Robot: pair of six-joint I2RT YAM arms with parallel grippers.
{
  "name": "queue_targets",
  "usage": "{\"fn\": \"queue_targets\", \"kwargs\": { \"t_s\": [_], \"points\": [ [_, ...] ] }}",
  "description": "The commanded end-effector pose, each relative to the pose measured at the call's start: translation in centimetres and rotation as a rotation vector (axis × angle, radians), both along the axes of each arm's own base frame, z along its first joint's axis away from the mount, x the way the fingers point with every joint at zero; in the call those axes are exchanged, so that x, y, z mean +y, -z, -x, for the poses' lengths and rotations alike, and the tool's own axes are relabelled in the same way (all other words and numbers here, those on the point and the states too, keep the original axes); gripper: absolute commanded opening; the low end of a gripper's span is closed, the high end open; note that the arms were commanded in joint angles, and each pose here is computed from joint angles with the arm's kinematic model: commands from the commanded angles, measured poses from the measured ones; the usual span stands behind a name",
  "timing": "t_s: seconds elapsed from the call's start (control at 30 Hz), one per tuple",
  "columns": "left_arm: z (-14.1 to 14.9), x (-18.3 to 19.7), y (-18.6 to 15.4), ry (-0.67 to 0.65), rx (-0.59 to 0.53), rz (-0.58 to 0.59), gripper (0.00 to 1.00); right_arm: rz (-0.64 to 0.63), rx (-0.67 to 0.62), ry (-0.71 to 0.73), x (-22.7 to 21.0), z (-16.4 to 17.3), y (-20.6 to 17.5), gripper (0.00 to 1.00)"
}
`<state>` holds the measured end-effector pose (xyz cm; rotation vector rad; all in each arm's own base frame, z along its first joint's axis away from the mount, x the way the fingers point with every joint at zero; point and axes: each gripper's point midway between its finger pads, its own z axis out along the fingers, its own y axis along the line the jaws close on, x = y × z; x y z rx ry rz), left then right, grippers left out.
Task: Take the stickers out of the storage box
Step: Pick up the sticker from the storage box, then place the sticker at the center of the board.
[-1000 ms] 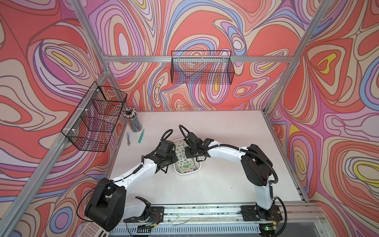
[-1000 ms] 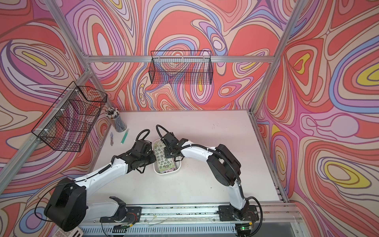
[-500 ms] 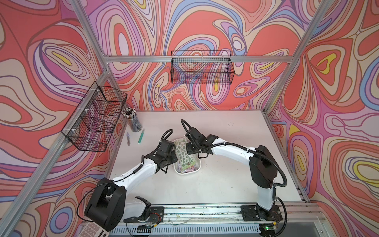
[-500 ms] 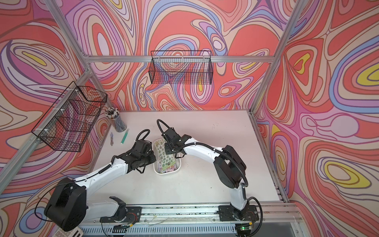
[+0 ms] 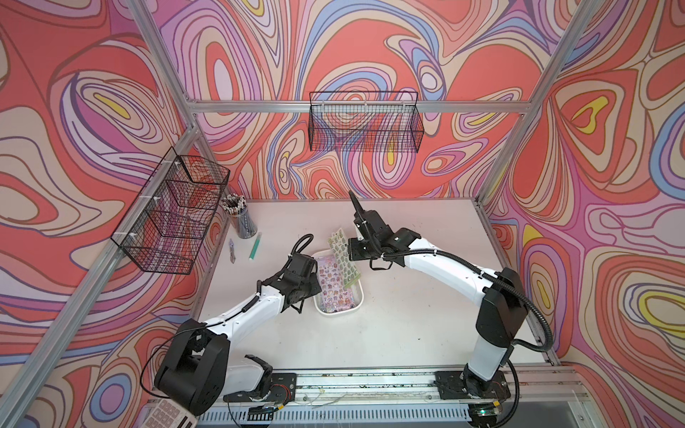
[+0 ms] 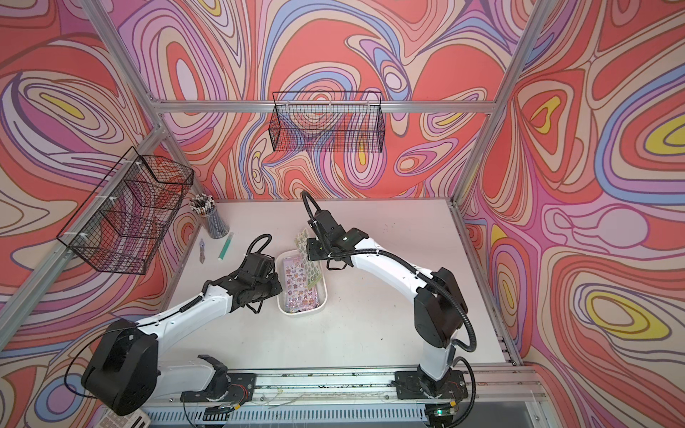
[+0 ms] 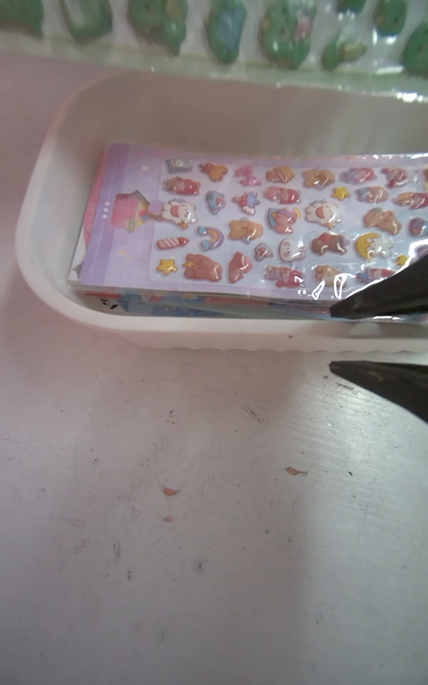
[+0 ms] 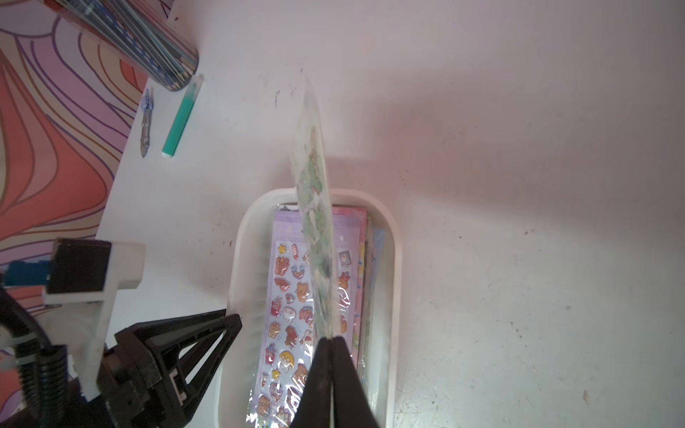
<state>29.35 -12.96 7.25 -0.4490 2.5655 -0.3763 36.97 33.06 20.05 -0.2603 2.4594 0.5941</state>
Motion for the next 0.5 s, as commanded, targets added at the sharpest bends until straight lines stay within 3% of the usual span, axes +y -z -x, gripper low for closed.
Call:
{"fn": "queue_targets", "kwargs": {
  "t_s": [0.0, 0.23, 0.47],
  "points": [
    [0.1, 0.3, -0.2, -0.004, -0.003, -0.015, 0.25, -0.085, -0.035, -0.017, -1.1, -0.2, -4.0, 0.00],
    [0.3, 0.3, -1.0, 0.021, -0.002, -0.030, 0.25, -0.219, -0.038, 0.020, -5.5, -2.4, -6.5, 0.00],
    [0.6, 0.6, -2.1, 0.037, -0.015, -0.047, 0.25, -0.309, -0.010, 0.063, -10.3, -5.1, -5.5, 0.00]
  ]
}}
